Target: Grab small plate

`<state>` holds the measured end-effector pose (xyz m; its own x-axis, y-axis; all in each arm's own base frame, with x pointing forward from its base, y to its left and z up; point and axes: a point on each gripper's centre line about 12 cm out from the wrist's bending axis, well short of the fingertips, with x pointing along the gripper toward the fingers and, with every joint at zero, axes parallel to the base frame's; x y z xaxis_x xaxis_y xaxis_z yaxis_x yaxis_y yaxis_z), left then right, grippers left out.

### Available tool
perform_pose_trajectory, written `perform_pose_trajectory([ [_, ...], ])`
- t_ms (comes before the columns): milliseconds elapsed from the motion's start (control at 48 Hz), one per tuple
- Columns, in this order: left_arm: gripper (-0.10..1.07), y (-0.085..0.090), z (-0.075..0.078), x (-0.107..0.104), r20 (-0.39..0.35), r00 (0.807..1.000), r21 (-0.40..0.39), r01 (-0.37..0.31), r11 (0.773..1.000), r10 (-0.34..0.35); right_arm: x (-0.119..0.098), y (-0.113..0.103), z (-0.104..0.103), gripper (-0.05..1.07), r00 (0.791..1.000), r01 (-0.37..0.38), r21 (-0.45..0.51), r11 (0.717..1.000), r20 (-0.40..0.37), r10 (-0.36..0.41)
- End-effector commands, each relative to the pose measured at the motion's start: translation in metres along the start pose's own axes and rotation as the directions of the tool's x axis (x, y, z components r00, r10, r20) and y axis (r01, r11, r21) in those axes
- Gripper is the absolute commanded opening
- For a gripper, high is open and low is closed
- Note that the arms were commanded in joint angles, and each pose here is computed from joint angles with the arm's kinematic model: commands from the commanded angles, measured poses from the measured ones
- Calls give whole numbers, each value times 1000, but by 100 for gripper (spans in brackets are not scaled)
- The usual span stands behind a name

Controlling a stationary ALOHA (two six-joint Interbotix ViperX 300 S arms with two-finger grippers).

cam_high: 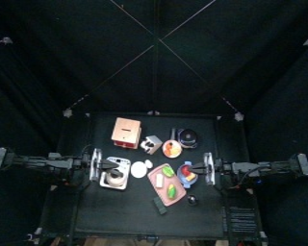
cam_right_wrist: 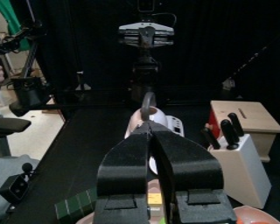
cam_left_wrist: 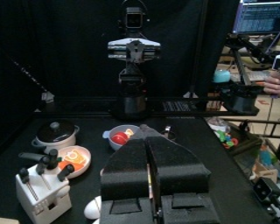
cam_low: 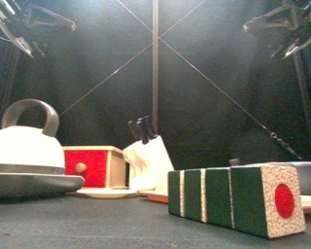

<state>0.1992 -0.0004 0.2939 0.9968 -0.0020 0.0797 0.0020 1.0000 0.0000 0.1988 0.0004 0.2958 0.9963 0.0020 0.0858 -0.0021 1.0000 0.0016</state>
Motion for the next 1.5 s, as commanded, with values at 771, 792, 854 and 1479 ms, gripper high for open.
perform_pose_trajectory([
  [771,7,-38,-56,88,-529,841,-36,114,993,-115,28,-1,-23,1,992,4,3,1000,-124,-4],
  [792,8,-40,-59,90,-539,833,-37,119,992,-120,28,-1,-24,1,992,4,3,1000,-128,-4],
  [854,13,-47,-71,98,-574,808,-38,136,990,-133,27,-1,-28,1,990,4,3,1000,-141,-4],
  [1479,76,-56,-138,157,-796,599,60,216,975,-84,23,1,-42,1,980,0,9,1000,-201,2],
])
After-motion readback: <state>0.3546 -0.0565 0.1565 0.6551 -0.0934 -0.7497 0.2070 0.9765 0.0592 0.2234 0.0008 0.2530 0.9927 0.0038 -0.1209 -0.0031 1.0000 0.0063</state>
